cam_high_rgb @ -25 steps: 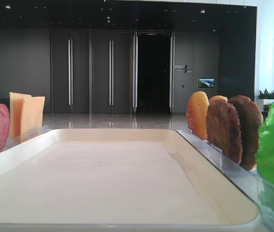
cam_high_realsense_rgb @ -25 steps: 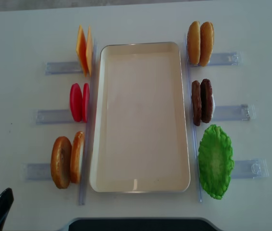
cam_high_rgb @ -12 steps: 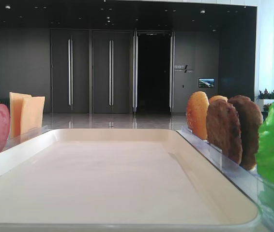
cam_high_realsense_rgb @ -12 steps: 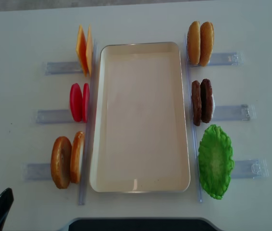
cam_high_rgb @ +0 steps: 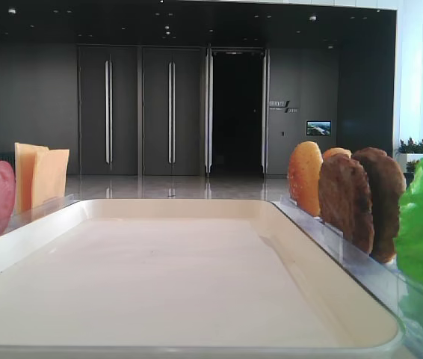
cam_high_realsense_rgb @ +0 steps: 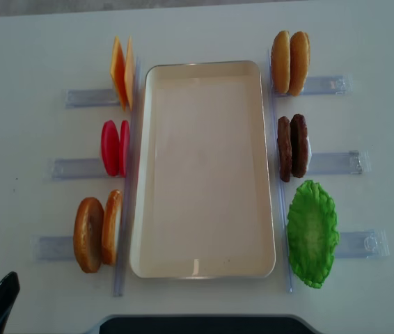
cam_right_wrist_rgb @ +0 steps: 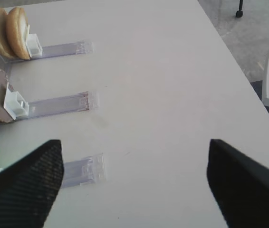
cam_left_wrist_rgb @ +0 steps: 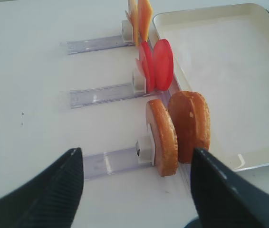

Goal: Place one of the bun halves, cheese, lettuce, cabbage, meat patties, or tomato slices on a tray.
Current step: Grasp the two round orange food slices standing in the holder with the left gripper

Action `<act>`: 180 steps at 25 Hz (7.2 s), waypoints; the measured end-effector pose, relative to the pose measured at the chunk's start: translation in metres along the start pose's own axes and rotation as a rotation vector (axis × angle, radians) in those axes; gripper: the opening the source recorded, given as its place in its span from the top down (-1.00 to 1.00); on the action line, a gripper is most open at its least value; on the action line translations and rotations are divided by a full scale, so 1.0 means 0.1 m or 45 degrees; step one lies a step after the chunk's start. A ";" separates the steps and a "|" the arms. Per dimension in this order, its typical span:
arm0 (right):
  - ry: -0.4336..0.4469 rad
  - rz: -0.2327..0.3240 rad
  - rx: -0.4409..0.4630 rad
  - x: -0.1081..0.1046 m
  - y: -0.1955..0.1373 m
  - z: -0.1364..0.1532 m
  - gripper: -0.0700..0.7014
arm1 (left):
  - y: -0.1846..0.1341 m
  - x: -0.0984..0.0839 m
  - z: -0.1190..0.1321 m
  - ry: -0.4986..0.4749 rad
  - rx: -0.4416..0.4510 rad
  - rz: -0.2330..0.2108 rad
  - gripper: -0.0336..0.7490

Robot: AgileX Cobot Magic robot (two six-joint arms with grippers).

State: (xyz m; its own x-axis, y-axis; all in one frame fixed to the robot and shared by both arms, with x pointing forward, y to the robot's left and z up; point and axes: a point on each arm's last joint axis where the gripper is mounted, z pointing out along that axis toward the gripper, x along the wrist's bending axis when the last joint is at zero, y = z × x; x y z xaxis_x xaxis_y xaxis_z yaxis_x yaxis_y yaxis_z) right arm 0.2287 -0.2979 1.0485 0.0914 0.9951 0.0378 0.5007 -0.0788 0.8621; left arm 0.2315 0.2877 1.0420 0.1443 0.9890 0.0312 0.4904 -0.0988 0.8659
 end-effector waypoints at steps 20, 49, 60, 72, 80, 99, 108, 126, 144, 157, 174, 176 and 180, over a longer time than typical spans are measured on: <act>0.000 0.000 0.000 0.00 0.00 0.00 -0.70 | 0.00 0.00 0.00 0.000 0.000 0.000 -0.45; 0.000 0.000 0.000 0.00 0.00 0.00 -0.70 | 0.18 0.08 -0.10 0.080 0.186 -0.124 -0.32; 0.000 0.000 0.000 0.00 0.00 0.00 -0.70 | 0.72 0.26 0.17 0.162 0.450 -0.123 -0.32; 0.000 0.000 0.000 0.00 0.00 0.00 -0.70 | 0.94 0.46 0.75 0.262 0.786 -0.156 -0.32; 0.000 0.000 0.000 0.00 0.00 0.00 -0.70 | 0.96 0.53 0.96 0.313 0.850 -0.173 -0.32; 0.000 0.000 0.000 0.00 0.00 0.00 -0.70 | 0.97 0.38 1.07 0.127 0.871 -0.359 -0.32; 0.000 0.000 0.000 0.00 0.00 0.00 -0.70 | 0.96 0.32 1.07 0.061 0.893 -0.407 -0.32; 0.000 0.000 0.000 0.00 0.00 0.00 -0.70 | 0.97 -0.10 1.17 -0.048 0.957 -0.368 -0.32; 0.000 0.000 0.000 0.00 0.00 0.00 -0.70 | 0.74 -0.67 1.89 0.017 1.178 -0.368 -0.32; 0.000 0.000 0.000 0.00 0.00 0.00 -0.70 | 0.89 -0.71 1.98 0.034 1.170 -0.347 -0.32; 0.000 0.000 0.000 0.00 0.00 0.00 -0.70 | 0.75 -0.77 2.20 0.069 1.270 -0.313 -0.32; 0.000 0.000 0.000 0.00 0.00 0.00 -0.70 | 0.75 -0.77 2.20 0.066 1.271 -0.310 -0.32; 0.000 0.000 0.000 0.00 0.00 0.00 -0.70 | 0.73 -0.78 2.22 0.071 1.284 -0.305 -0.32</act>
State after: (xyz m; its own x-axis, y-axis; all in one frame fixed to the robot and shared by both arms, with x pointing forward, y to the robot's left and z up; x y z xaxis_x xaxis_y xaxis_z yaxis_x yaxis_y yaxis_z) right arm 0.2287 -0.2979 1.0485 0.0914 0.9951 0.0378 0.5007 -0.0788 0.8621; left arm 0.4472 0.1795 0.9916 -0.0791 0.9960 -0.0415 0.9962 0.0805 0.0330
